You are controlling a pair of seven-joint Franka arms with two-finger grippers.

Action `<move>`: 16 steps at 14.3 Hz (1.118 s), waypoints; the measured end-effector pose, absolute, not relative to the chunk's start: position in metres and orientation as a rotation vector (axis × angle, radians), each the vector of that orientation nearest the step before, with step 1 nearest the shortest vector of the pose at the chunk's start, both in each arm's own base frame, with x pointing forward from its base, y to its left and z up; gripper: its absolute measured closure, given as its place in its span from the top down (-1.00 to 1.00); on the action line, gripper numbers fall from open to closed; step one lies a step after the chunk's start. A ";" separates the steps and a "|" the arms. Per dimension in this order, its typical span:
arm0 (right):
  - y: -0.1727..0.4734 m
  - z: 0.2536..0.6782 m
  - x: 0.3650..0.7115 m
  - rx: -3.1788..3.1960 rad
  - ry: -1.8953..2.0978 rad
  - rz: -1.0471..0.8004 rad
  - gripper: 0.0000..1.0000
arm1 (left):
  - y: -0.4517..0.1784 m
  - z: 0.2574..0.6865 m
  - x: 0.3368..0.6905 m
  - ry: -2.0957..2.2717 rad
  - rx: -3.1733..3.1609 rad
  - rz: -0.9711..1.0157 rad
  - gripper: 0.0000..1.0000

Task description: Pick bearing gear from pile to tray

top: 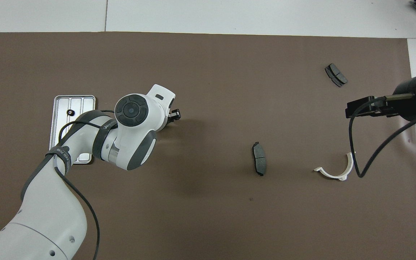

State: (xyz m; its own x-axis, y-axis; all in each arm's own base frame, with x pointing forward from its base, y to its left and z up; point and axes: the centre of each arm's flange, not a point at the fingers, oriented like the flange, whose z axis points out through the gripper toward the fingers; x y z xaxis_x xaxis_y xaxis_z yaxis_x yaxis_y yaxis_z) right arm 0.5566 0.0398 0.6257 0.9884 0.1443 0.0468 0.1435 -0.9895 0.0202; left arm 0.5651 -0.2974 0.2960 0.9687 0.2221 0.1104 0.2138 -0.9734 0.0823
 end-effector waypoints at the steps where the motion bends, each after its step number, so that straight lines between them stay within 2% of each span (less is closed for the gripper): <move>1: 0.039 0.626 0.556 3.108 0.249 0.072 1.00 | -0.297 0.296 0.565 0.338 3.049 0.186 -0.13; 2: 0.037 0.626 0.556 3.108 0.253 0.070 1.00 | -0.297 0.296 0.566 0.338 3.049 0.186 -0.13; 3: 0.033 0.626 0.557 3.108 0.246 0.069 1.00 | -0.296 0.297 0.566 0.339 3.049 0.189 -0.27; 4: 0.028 0.626 0.557 3.109 0.237 0.068 1.00 | -0.296 0.297 0.566 0.339 3.049 0.190 -0.30; 7: 0.023 0.624 0.557 3.109 0.232 0.062 1.00 | -0.294 0.301 0.569 0.347 3.058 0.180 -0.30; 10: 0.024 0.622 0.557 3.113 0.240 0.054 1.00 | -0.270 0.338 0.588 0.389 3.067 0.192 -0.30; 14: 0.024 0.619 0.557 3.137 0.235 0.047 1.00 | -0.160 0.414 0.606 0.342 3.110 0.178 -0.30; 16: 0.024 0.619 0.558 3.142 0.231 0.057 1.00 | -0.095 0.428 0.610 0.274 3.115 0.150 -0.30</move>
State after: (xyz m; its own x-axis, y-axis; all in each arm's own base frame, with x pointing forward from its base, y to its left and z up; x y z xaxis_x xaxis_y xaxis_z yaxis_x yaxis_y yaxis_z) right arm 0.5581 0.0236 0.6187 0.9886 0.1461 0.0365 0.1465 -0.9892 -0.0067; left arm 0.6096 -0.0946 0.4276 0.9801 0.1744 0.0946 0.1734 -0.9847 0.0189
